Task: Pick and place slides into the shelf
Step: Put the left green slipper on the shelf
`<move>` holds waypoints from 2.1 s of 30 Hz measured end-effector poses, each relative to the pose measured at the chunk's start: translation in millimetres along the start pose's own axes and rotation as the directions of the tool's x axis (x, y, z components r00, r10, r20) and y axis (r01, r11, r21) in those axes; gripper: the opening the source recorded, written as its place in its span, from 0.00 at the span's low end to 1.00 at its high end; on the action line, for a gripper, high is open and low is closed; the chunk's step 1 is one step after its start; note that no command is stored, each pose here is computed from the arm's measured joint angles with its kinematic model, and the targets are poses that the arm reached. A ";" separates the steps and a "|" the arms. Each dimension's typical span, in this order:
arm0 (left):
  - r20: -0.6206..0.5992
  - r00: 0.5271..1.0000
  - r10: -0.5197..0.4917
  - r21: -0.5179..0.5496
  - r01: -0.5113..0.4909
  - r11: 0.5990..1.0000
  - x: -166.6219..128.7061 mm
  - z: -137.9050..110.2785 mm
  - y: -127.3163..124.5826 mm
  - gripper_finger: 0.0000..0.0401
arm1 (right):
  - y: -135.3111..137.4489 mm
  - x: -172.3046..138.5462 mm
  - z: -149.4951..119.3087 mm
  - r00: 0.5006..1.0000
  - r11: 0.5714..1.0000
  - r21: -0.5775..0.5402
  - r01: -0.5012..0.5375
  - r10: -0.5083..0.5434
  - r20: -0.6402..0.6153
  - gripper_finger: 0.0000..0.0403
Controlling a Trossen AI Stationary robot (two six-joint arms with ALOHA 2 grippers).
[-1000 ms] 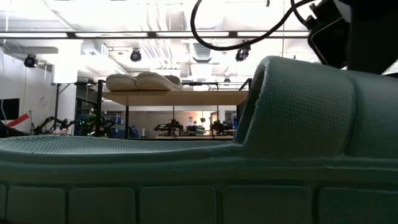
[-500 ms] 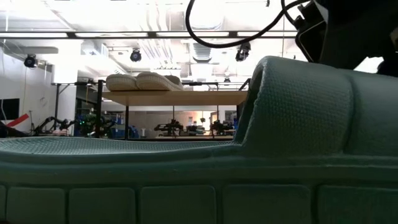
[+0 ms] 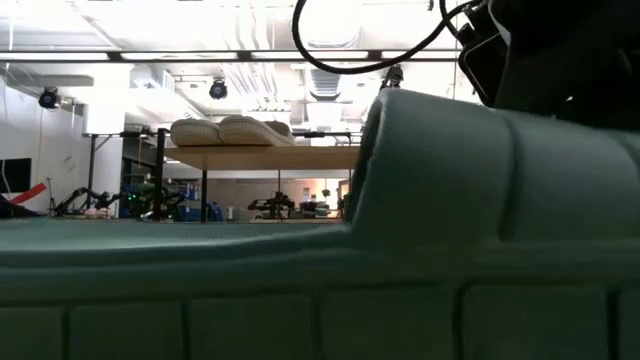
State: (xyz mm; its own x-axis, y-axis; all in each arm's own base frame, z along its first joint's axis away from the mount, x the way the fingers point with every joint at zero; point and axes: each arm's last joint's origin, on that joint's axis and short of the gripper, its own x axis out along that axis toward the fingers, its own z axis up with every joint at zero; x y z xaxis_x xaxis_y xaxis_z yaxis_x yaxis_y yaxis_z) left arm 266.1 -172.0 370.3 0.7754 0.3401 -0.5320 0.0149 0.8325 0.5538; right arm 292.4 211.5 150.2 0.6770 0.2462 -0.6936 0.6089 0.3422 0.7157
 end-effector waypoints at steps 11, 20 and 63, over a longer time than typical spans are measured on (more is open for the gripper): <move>0.000 1.000 0.000 0.003 0.000 1.000 0.0 0.0 0.0 0.41 | -0.1 0.5 3.2 1.000 1.000 -0.004 0.003 -0.002 0.027 0.03; 0.000 1.000 0.000 -0.001 0.000 1.000 0.0 0.0 0.0 0.41 | 2.2 1.6 20.6 0.998 0.998 -0.055 0.006 -0.003 0.063 0.02; -0.014 0.997 0.076 0.012 -0.076 0.997 -9.4 -7.1 12.6 0.41 | 35.9 -124.7 141.4 0.911 0.971 -0.230 0.058 0.043 0.411 0.02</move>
State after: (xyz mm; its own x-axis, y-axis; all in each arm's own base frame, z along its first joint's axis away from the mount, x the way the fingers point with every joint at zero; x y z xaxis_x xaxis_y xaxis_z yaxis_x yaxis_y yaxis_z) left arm 254.6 -161.6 377.8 0.7655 0.4083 -0.4973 -0.0364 0.7991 0.6001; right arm 288.3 64.8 274.0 0.8125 -0.1334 -0.5675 0.5355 0.5554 0.6362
